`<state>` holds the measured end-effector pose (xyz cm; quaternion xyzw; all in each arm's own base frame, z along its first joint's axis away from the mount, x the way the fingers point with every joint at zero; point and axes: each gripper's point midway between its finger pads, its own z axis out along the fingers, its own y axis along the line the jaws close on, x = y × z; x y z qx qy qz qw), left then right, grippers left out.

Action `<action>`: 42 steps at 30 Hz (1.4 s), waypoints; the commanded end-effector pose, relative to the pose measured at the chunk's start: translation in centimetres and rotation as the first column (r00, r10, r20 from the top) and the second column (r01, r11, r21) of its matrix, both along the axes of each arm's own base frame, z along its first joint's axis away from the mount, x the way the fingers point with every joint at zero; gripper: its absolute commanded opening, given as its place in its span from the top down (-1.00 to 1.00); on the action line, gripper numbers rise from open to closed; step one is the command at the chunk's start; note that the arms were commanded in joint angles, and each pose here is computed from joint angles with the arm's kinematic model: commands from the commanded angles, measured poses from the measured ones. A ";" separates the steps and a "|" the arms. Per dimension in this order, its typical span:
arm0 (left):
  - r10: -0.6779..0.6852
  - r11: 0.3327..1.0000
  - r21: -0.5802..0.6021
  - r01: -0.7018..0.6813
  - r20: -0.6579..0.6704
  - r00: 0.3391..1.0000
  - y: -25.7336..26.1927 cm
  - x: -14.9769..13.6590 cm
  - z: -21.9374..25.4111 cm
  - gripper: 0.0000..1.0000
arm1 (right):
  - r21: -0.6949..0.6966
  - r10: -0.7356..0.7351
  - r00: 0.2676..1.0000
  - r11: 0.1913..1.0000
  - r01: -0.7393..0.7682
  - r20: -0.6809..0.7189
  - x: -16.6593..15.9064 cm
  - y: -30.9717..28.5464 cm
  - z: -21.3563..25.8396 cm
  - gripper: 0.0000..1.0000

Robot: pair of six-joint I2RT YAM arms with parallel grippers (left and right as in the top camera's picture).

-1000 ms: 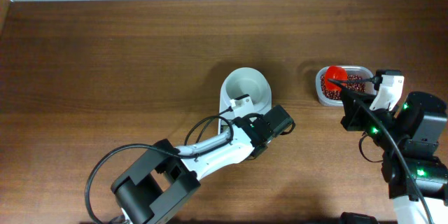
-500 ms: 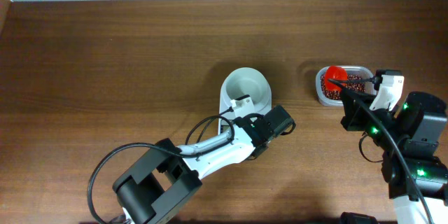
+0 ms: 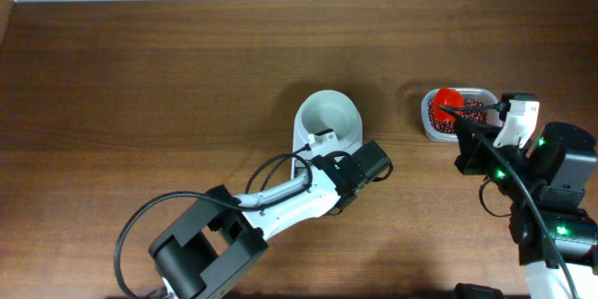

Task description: Scoop and weigh 50g on scale

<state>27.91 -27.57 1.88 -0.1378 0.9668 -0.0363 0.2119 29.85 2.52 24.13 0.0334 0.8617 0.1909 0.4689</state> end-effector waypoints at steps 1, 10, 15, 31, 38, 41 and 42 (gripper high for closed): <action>-0.248 0.968 -0.026 0.248 -0.011 0.969 -1.3 -1.1 3.3 1.00 | -0.001 -0.006 1.000 1.000 0.006 0.013 0.2 0.0 0.7 0.92; -0.648 0.693 0.411 0.592 -0.003 0.761 9.4 -4.5 15.9 -0.98 | -0.003 -0.005 1.000 1.000 0.006 0.030 0.4 0.0 1.0 0.92; -0.622 0.669 0.489 0.559 -0.044 0.782 12.5 -3.5 16.5 -0.98 | 0.004 -0.009 1.000 1.000 0.009 0.028 0.4 0.0 1.0 0.92; -0.253 0.967 0.011 0.253 0.022 0.967 5.2 -1.9 8.8 1.00 | 0.031 -0.018 1.000 0.999 0.019 -0.010 0.2 0.1 0.4 0.92; -0.285 0.958 -0.012 0.285 -0.007 0.958 0.7 -0.2 2.2 1.00 | 0.033 -0.019 1.000 0.999 0.019 -0.021 0.0 0.1 0.1 0.92; -0.287 0.958 -0.020 0.287 0.006 0.958 0.0 0.3 1.4 1.00 | 0.033 -0.019 1.000 0.999 0.019 -0.021 0.0 0.1 0.1 0.92; -0.287 0.958 -0.021 0.287 0.007 0.958 -0.1 0.4 1.3 1.00 | 0.033 -0.019 1.000 0.999 0.019 -0.021 0.0 0.1 0.1 0.92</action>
